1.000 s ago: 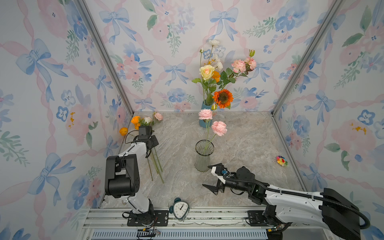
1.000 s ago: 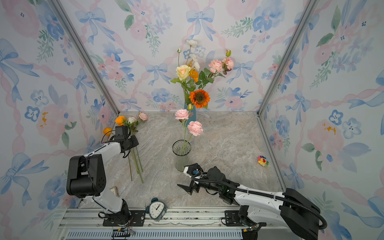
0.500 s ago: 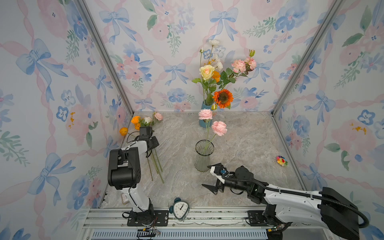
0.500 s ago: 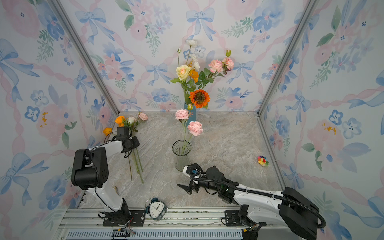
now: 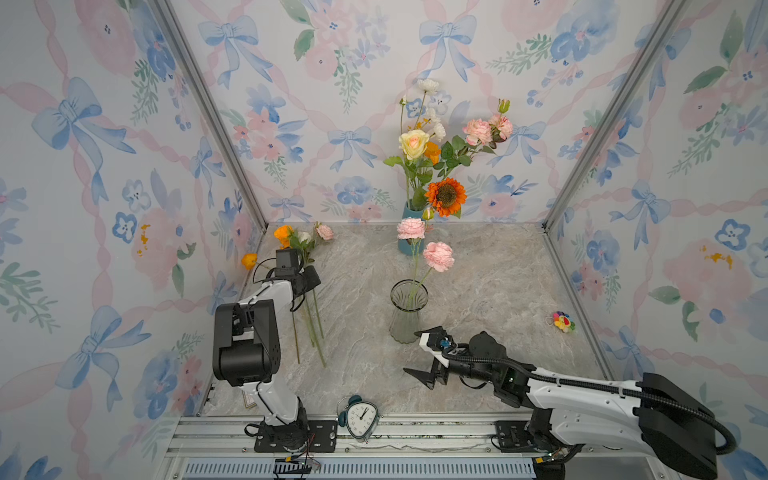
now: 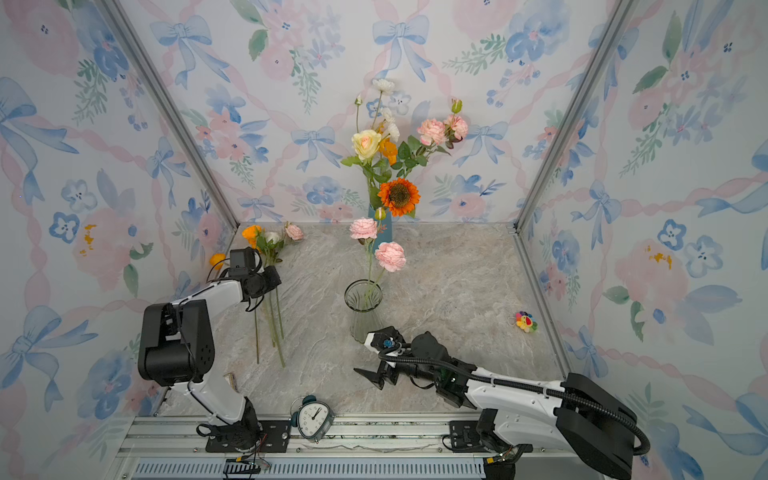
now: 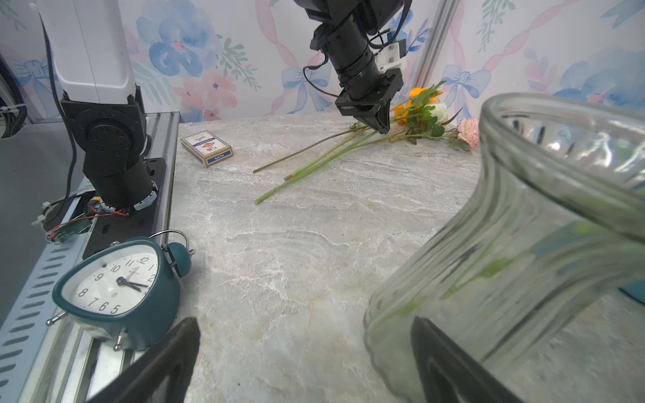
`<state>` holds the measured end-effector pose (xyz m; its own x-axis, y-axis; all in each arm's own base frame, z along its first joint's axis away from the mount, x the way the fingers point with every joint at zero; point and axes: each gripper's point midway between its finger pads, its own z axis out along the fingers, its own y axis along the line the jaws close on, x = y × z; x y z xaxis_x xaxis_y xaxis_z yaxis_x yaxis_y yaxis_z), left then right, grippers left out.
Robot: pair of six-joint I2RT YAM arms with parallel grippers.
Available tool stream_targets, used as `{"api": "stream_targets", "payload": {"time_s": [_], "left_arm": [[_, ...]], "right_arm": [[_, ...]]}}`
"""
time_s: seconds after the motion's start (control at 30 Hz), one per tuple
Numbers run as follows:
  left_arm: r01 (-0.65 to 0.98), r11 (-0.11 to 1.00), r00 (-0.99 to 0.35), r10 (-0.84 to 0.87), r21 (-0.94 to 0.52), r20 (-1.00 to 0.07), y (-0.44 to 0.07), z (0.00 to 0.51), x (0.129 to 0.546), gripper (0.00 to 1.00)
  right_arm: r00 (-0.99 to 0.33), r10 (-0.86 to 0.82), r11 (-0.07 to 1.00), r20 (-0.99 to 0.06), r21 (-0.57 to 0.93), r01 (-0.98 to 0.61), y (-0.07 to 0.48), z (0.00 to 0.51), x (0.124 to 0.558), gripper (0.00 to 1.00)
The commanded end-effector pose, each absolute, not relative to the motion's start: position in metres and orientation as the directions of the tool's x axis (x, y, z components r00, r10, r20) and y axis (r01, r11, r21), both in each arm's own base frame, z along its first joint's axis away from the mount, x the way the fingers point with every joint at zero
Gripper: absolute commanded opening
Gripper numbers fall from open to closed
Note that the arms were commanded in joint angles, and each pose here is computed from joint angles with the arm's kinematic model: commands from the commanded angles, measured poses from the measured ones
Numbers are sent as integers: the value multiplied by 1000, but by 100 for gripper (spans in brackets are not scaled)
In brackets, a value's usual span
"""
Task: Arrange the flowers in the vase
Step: 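Close the left gripper on an orange rose stem and lift it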
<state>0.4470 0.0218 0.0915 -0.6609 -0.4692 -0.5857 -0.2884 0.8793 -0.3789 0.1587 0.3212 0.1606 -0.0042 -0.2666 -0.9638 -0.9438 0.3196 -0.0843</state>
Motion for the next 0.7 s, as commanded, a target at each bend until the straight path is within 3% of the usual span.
{"api": "stream_targets", "payload": {"time_s": [0.0,0.3,0.67], "left_arm": [[-190,868,-590,-475,-459,-653,13,144,455,0],[36,830,-476,-475,-556,-740,-5,210,447,0],[205,812,-399,-440,-546,-804,-22,251,433,0]], "right_arm": [[17,-255,327,-967,-103,-939,325,171,164,97],[13,-254,336,-967,-101,-936,324,170,167,97],[6,-256,342,-967,-96,-935,324,169,170,97]]}}
